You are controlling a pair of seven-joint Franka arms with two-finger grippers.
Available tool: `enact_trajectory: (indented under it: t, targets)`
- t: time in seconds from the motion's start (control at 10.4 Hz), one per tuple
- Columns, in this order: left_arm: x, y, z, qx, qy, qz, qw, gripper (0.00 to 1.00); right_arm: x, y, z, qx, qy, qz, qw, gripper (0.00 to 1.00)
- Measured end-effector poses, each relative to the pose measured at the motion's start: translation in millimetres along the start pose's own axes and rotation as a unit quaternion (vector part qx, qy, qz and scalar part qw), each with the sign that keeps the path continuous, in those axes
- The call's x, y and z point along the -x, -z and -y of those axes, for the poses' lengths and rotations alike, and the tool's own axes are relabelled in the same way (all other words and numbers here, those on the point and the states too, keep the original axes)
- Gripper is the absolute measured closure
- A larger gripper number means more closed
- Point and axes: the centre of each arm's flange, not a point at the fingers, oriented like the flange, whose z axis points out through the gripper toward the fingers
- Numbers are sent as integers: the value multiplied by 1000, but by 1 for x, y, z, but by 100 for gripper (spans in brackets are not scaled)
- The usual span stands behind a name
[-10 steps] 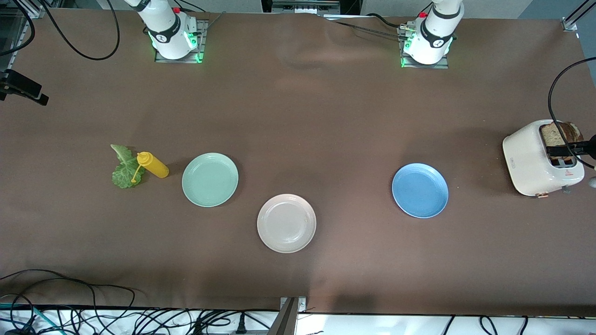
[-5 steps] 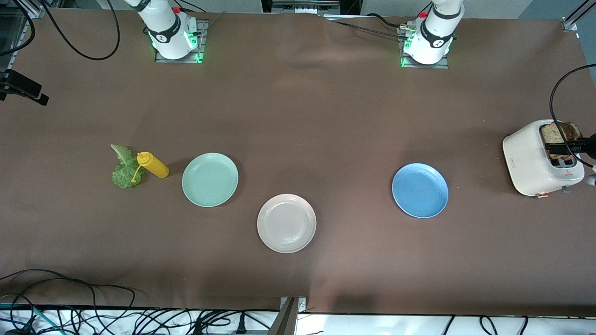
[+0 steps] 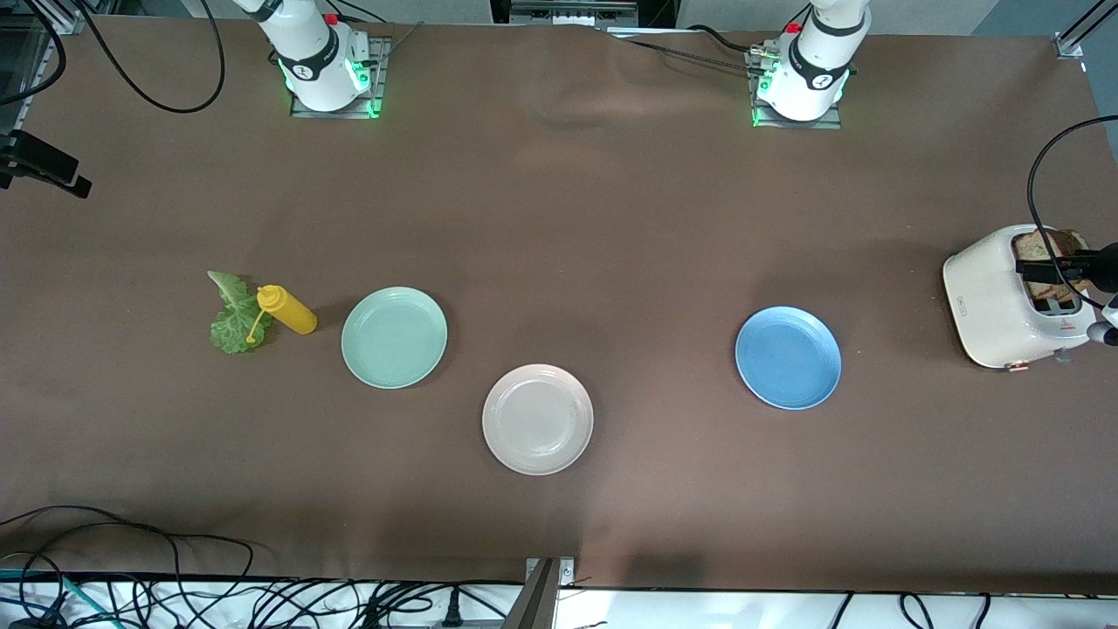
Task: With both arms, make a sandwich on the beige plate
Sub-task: 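Move the left gripper to the toaster and grasp a bread slice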
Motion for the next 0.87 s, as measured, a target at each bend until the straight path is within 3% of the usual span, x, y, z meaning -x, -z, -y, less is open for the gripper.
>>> enact_trajectory:
  t: [0.87]
  targets:
    - [-4,-19,9,7,6,23,1000,0,0,0,0,0,0,0,1000,0]
